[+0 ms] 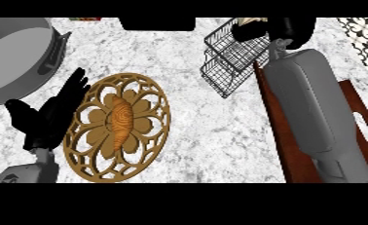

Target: Pick the cupcake from the tray and place it in the tiered basket

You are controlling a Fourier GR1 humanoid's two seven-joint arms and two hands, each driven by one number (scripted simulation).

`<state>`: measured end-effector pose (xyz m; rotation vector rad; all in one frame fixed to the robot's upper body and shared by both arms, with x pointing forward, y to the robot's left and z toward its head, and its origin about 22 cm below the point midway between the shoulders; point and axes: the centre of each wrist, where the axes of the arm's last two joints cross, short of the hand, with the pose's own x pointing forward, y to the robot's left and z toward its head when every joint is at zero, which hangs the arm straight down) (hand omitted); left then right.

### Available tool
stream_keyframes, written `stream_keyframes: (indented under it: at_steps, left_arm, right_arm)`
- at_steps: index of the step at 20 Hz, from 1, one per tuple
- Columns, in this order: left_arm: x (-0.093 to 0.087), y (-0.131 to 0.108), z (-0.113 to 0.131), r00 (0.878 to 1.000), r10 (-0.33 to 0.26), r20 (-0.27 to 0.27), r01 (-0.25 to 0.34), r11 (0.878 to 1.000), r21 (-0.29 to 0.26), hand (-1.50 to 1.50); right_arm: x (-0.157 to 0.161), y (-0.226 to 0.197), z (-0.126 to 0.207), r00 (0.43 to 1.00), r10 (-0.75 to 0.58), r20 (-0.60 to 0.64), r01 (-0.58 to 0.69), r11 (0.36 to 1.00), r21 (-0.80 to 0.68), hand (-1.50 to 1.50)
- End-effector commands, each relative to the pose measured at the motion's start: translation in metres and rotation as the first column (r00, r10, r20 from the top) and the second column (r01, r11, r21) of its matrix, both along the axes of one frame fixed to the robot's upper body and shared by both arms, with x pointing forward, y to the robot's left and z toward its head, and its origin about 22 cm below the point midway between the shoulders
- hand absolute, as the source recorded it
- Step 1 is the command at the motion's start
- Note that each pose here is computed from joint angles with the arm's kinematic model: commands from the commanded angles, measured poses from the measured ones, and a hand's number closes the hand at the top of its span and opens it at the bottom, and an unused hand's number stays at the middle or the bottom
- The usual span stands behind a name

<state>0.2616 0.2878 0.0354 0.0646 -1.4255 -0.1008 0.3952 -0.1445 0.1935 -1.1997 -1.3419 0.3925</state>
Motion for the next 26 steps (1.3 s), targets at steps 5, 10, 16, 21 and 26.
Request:
stream_keyframes:
  at_steps: [5, 10, 16, 21, 26]
  left_arm:
    - [-0.002, 0.016, -0.006, 1.000, 0.002, -0.021, -0.002, 1.000, -0.002, 0.00]
    - [-0.009, 0.006, 0.004, 1.000, -0.007, 0.001, 0.007, 1.000, -0.011, 0.00]
    - [0.008, 0.005, -0.010, 1.000, 0.022, 0.004, -0.022, 1.000, 0.010, 0.00]
    - [-0.006, -0.003, -0.007, 1.000, 0.010, -0.012, -0.011, 1.000, -0.007, 0.00]
    - [-0.006, 0.017, 0.008, 1.000, 0.012, 0.001, -0.012, 1.000, 0.013, 0.00]
  right_arm:
    - [0.026, -0.002, -0.004, 0.978, -0.055, 0.203, 0.045, 0.997, 0.056, 1.50]
    - [0.045, -0.006, -0.022, 0.985, -0.040, 0.165, 0.037, 0.999, 0.024, -1.50]
    - [0.053, -0.005, -0.008, 0.975, -0.041, 0.220, 0.017, 0.994, 0.111, -1.50]
    - [0.047, -0.013, -0.006, 0.936, -0.120, 0.329, 0.015, 0.952, 0.304, -1.50]
    - [0.042, -0.041, 0.017, 0.891, -0.197, 0.409, -0.025, 0.878, 0.478, -1.50]
